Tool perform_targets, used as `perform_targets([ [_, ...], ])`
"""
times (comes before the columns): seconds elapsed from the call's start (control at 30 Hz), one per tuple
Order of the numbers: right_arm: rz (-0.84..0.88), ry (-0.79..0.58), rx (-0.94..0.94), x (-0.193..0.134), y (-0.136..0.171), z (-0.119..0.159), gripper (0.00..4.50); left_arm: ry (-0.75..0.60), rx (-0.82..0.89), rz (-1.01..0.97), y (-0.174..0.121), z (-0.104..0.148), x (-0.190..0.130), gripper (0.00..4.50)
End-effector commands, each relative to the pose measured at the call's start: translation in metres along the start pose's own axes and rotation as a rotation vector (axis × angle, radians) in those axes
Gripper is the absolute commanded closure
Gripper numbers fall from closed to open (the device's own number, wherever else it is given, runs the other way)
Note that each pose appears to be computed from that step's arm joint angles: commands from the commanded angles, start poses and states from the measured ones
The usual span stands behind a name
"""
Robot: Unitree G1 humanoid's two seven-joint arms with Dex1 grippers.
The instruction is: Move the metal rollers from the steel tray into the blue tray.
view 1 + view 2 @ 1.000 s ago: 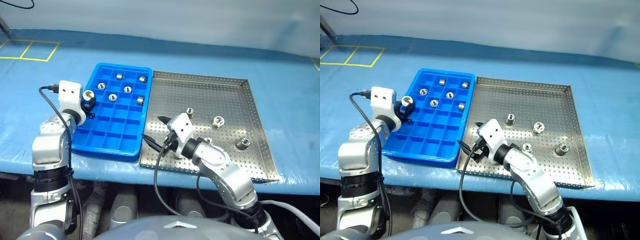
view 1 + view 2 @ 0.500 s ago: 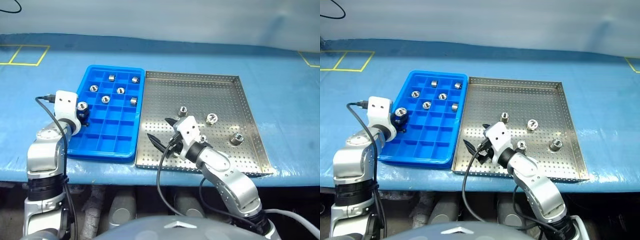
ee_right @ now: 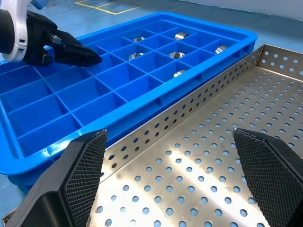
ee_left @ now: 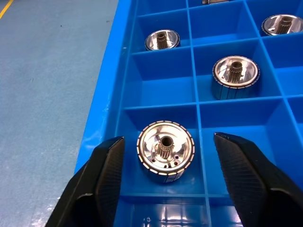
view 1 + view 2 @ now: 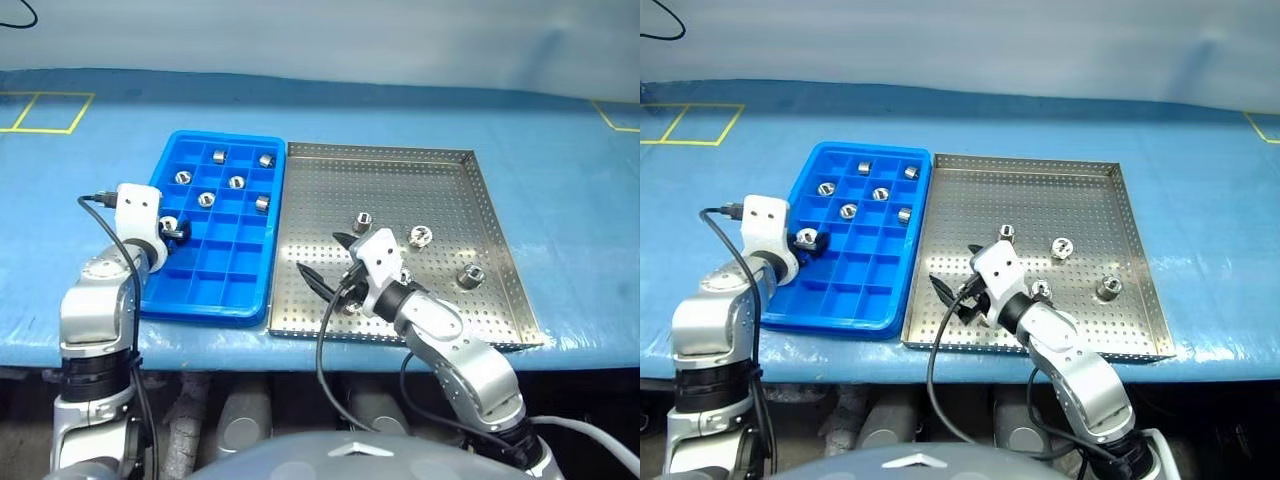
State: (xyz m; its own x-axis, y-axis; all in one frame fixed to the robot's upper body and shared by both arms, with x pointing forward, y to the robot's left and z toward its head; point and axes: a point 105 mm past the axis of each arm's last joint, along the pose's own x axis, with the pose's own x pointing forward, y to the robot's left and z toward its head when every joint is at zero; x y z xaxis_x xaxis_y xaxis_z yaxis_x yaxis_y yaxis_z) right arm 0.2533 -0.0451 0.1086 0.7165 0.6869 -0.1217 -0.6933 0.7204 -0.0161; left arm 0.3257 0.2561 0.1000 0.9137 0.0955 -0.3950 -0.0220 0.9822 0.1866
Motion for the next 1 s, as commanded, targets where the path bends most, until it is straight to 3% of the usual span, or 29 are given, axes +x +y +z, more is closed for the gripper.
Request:
perform_targets([
  [0.03, -0.035, -0.055, -0.016, -0.011, -0.002, 0.013, 0.0, -0.374, 0.019, -0.282, -0.049, 0.084, -0.016, 0.27],
  [0.13, -0.06, -0.054, -0.02, -0.022, -0.007, 0.014, 0.0, -0.485, 0.111, -0.646, -0.106, 0.102, -0.036, 0.27],
  [0.23, -0.096, -0.034, -0.044, -0.039, -0.016, 0.014, 0.0, -0.465, 0.286, -0.918, -0.146, 0.087, -0.049, 0.27],
  [0.37, -0.109, 0.034, -0.073, -0.072, -0.021, 0.007, 0.0, -0.393, 0.387, -1.214, -0.177, 0.066, -0.065, 0.27],
  [0.6, -0.104, 0.205, -0.035, -0.109, -0.012, -0.021, 0.0, -0.217, 0.574, -1.477, -0.195, 0.028, -0.072, 0.27],
  [1.0, -0.165, 0.183, 0.015, -0.102, -0.007, -0.031, 0.0, -0.158, 0.794, -1.547, -0.233, 0.004, -0.057, 0.27],
])
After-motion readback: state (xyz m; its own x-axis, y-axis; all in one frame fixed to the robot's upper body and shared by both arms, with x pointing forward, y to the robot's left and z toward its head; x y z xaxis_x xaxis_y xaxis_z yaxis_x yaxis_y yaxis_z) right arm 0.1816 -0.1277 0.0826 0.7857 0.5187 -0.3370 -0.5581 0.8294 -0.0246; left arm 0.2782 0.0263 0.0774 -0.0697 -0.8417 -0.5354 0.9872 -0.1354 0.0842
